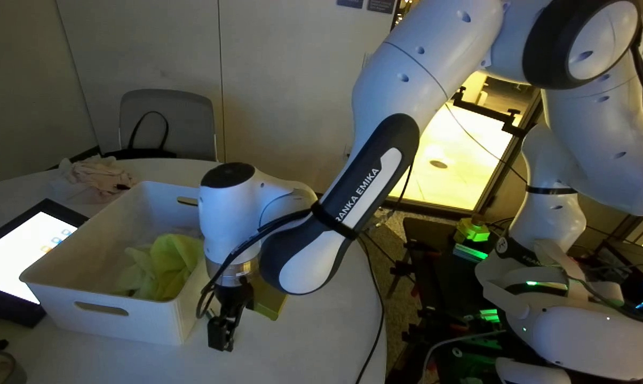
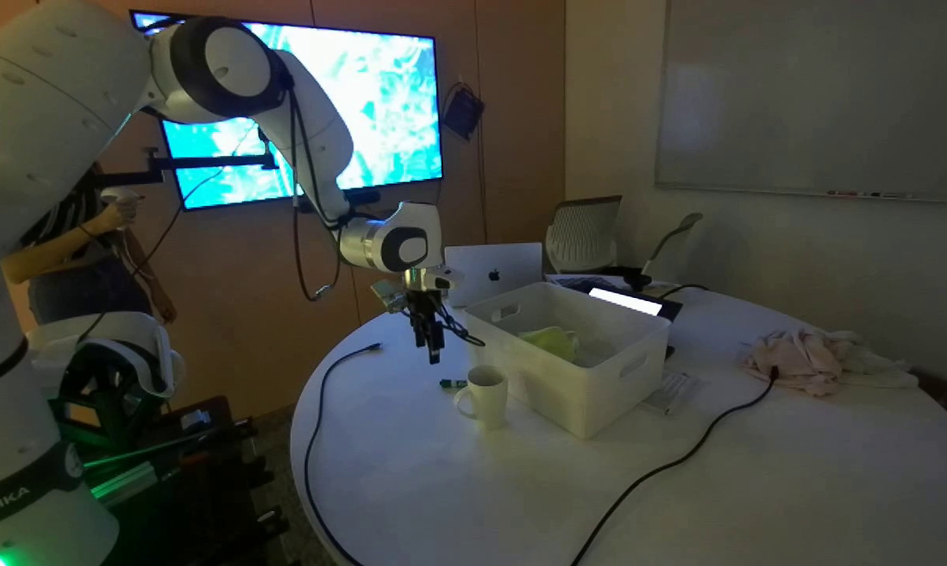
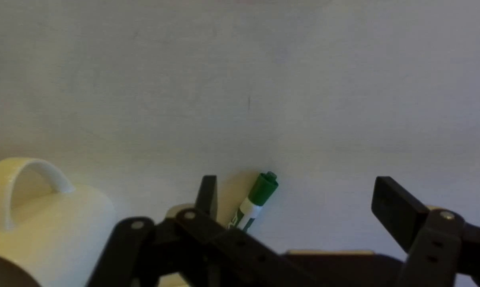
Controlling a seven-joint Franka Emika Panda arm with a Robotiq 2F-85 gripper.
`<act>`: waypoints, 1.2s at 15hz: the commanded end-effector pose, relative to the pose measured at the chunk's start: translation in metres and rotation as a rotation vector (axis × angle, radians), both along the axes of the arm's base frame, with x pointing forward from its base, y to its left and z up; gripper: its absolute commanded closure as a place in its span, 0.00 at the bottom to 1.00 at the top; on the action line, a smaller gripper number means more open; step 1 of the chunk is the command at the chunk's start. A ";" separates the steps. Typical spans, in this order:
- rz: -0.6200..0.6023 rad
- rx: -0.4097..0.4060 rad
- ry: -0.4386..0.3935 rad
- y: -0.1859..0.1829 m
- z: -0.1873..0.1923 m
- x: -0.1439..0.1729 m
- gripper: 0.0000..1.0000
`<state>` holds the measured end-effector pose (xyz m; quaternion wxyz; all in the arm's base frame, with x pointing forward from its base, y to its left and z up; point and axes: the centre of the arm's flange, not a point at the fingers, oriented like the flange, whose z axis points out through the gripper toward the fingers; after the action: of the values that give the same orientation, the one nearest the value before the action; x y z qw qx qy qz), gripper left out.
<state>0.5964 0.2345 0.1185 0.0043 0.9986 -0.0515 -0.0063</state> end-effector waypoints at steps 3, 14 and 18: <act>0.013 -0.025 -0.053 0.011 -0.017 0.014 0.00; 0.030 -0.090 -0.126 0.037 -0.046 0.025 0.00; 0.022 -0.109 -0.143 0.038 -0.052 0.028 0.00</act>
<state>0.6149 0.2668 0.0720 0.0419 0.9974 -0.0374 0.0449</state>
